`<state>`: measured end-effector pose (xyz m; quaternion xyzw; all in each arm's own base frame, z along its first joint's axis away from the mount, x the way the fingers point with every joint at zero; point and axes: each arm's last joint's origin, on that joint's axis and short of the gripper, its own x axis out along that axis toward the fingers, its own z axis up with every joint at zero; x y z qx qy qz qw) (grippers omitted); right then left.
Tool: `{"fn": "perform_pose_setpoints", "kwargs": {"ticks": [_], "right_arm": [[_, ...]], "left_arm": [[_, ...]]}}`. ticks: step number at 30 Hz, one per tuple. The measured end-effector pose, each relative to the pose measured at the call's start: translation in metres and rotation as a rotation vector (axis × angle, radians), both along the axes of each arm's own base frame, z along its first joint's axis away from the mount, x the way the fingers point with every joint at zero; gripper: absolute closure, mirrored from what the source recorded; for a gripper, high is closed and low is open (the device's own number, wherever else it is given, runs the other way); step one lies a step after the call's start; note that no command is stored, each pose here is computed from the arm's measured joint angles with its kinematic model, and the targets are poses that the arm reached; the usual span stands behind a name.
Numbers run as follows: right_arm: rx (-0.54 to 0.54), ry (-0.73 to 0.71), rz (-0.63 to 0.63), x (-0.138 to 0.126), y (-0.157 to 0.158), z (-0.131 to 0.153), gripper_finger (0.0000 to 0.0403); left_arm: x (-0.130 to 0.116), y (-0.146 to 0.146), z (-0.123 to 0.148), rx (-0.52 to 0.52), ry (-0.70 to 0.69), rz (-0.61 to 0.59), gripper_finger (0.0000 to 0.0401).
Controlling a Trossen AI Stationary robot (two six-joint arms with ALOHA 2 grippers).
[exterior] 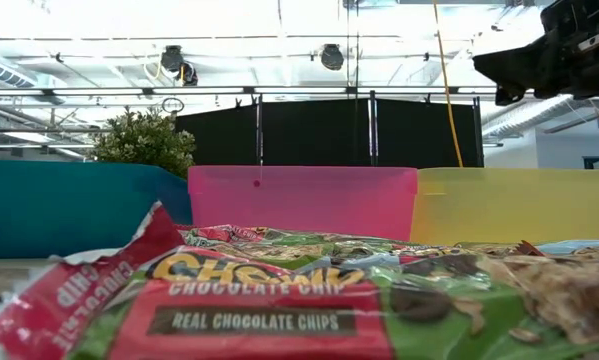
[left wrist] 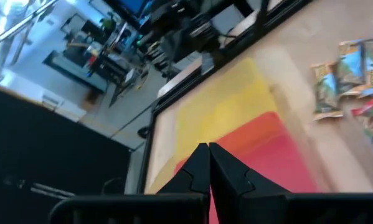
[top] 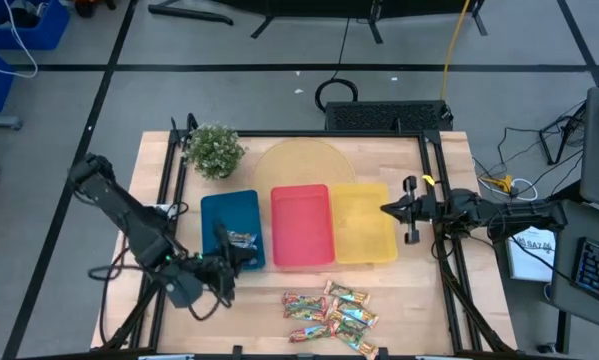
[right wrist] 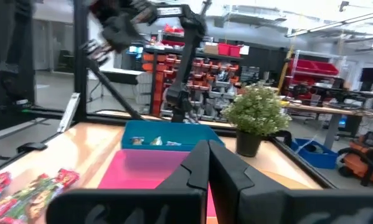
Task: Pick and place Granola Bars by type
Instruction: Put the red granola bar into the pink bin
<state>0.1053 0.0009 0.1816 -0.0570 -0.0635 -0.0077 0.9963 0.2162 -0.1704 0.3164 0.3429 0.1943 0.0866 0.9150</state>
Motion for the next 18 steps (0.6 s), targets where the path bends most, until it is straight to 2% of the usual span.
{"fn": "perform_pose_setpoints", "kwargs": {"ticks": [8, 11, 14, 18], "right_arm": [[0.001, -0.006, -0.002, 0.0, 0.0, 0.001, 0.0403], [0.001, -0.011, -0.004, 0.0, 0.0, 0.001, 0.0403], [0.002, -0.011, -0.004, 0.0, 0.0, 0.001, 0.0403], [0.039, -0.011, 0.0, 0.0, 0.0, 0.001, 0.0403]], "left_arm": [[-0.036, 0.059, 0.025, -0.043, 0.068, 0.079, 0.0394], [-0.052, 0.08, 0.023, -0.097, 0.056, 0.101, 0.0397], [-0.071, 0.095, 0.003, -0.164, 0.034, 0.038, 0.0396], [-0.089, 0.106, -0.023, -0.385, -0.162, -0.134, 0.0398]]}}
